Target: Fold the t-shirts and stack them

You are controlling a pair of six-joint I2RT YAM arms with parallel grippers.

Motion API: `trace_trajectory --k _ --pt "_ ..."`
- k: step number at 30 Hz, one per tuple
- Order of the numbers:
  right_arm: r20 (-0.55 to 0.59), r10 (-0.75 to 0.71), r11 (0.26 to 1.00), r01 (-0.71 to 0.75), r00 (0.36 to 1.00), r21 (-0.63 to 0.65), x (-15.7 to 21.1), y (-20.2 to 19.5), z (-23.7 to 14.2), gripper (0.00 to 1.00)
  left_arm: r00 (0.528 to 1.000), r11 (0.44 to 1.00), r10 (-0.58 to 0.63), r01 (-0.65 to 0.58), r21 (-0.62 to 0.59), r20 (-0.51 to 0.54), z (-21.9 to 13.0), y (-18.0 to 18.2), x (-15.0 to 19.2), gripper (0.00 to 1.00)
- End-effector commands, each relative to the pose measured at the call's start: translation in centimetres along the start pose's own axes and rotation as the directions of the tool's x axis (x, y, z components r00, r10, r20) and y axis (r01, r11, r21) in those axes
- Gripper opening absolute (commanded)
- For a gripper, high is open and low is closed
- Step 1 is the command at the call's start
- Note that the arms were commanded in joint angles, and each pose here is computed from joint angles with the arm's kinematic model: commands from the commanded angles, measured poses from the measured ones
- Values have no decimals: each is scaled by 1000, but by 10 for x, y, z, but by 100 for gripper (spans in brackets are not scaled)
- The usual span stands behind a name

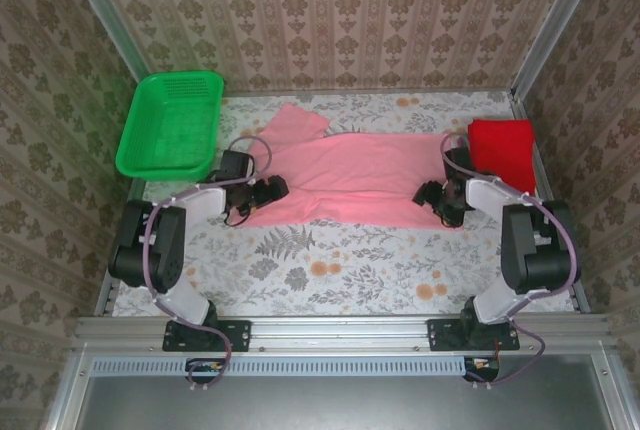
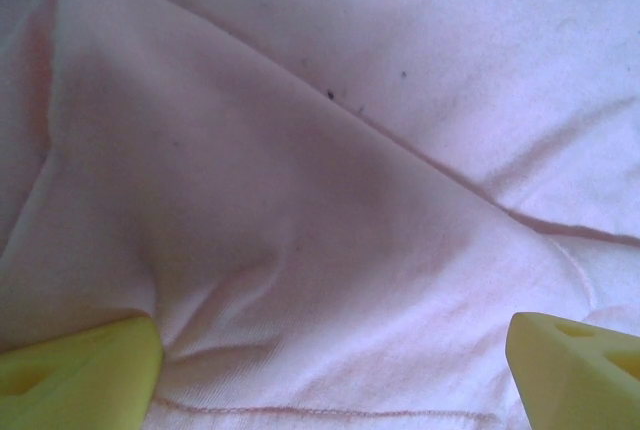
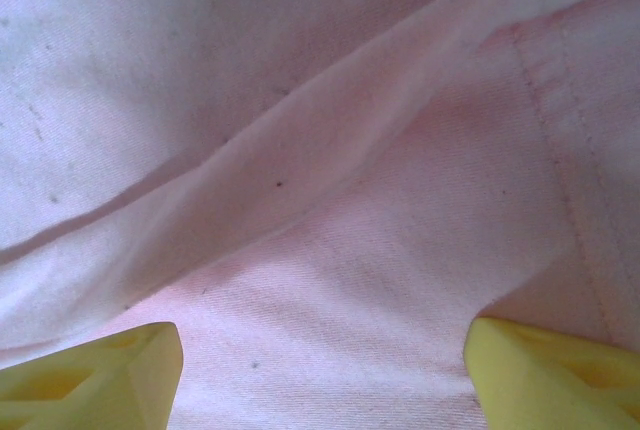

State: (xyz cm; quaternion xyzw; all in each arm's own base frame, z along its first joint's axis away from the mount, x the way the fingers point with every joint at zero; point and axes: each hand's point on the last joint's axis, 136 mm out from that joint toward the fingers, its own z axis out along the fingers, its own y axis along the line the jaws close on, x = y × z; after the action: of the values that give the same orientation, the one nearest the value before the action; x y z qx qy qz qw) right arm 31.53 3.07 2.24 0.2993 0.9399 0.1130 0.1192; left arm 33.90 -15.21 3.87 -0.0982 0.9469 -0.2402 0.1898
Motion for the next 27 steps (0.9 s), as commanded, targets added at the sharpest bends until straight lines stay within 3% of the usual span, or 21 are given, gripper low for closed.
trace_trajectory --k 1,7,10,17,21,27 --pt "-111 58 987 -41 992 154 45 -51 -4 77 982 980 -117 90 -179 -149 -8 51 68 92" --pt "-154 44 990 -23 987 137 53 -70 -9 77 980 971 -140 108 -212 -142 -28 69 94 94" --pt "-171 23 995 -7 985 96 47 -63 -10 78 982 974 -130 101 -204 -136 -30 68 92 100" --pt "-28 -84 978 77 996 -192 4 7 -51 81 998 988 27 -34 -147 -50 -52 14 18 100" --pt "73 -120 963 134 990 -235 -23 27 -71 81 989 987 143 -144 -74 -25 -53 -24 -31 100" --pt "169 -127 949 169 977 -266 -53 46 -84 82 920 918 386 -391 -67 -72 -38 -49 -90 100"
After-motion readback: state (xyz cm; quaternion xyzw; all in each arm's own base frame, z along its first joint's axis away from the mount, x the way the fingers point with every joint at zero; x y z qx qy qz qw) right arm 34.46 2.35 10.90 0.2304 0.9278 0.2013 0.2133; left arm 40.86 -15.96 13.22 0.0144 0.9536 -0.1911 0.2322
